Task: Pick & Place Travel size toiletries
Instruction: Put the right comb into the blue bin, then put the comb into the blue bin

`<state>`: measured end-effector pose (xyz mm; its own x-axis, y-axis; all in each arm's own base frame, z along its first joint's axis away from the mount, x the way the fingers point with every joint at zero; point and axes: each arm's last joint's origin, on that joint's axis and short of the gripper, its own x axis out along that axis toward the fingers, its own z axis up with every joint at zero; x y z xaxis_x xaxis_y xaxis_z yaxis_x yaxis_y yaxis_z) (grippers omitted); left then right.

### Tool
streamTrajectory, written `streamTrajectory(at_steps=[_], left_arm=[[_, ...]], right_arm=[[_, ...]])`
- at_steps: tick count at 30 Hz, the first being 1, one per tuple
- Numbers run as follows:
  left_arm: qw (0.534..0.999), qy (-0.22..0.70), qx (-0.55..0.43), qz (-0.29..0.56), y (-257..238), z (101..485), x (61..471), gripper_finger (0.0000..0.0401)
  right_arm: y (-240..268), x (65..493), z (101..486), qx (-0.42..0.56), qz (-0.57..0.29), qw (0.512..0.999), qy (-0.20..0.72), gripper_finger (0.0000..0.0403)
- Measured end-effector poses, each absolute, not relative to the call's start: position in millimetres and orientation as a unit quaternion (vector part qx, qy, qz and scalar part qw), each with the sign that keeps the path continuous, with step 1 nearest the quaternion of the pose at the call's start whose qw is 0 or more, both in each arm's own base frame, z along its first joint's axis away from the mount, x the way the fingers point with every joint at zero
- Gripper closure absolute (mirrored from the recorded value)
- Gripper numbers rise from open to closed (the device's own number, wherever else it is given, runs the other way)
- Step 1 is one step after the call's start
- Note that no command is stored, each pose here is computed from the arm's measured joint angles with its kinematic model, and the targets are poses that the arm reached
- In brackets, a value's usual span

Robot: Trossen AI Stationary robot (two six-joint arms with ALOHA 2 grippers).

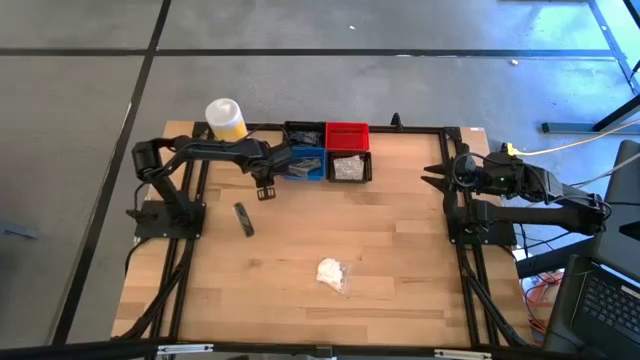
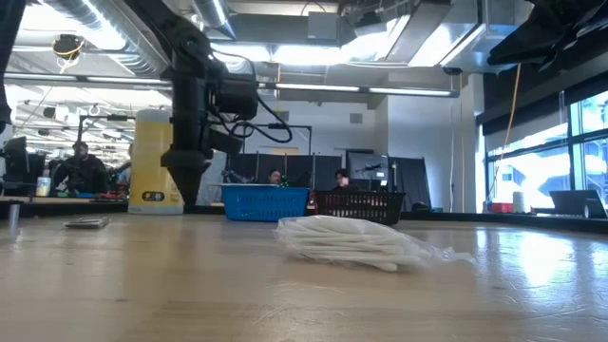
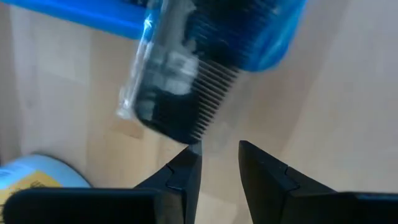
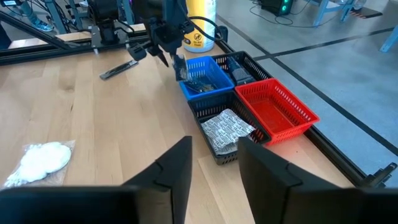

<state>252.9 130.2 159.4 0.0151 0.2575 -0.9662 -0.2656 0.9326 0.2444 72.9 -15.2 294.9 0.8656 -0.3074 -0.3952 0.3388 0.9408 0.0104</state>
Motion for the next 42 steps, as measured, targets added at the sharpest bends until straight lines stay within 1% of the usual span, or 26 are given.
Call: streamTrajectory(at_steps=[4, 12, 16, 23, 29, 32, 38, 42], left_arm=[[0.727, 0.659, 0.001, 0.193, 135.3, 159.2, 256.7, 0.0299], [0.771, 0.615, -0.020, 0.166, 138.0, 161.0, 265.5, 0.0299], [0.781, 0.603, -0.031, 0.160, 140.1, 164.4, 266.2, 0.0299], [0.775, 0.611, -0.035, 0.160, 143.3, 176.9, 268.9, 0.0299], [0.716, 0.678, -0.047, 0.161, 137.4, 187.0, 254.6, 0.0299], [0.698, 0.696, -0.054, 0.159, 130.1, 196.1, 245.5, 0.0299], [0.709, 0.687, -0.061, 0.148, 106.5, 222.3, 234.4, 0.0299], [0.737, 0.662, -0.066, 0.124, 86.4, 237.9, 228.7, 0.0299]], right_arm=[[-15.2, 72.9, 294.9, 0.040, -0.167, 0.965, 0.198, 0.0262], [-15.2, 72.9, 294.9, 0.040, -0.167, 0.965, 0.198, 0.0249], [-15.2, 72.8, 294.9, 0.040, -0.167, 0.965, 0.198, 0.0244], [-15.2, 72.9, 294.9, 0.040, -0.167, 0.965, 0.198, 0.0237], [-15.2, 72.9, 294.8, 0.040, -0.167, 0.965, 0.198, 0.0238], [-15.2, 72.9, 294.9, 0.040, -0.167, 0.965, 0.198, 0.0243], [-15.2, 72.9, 294.8, 0.040, -0.168, 0.965, 0.198, 0.0254], [-15.2, 72.9, 295.0, 0.040, -0.167, 0.965, 0.198, 0.0261]])
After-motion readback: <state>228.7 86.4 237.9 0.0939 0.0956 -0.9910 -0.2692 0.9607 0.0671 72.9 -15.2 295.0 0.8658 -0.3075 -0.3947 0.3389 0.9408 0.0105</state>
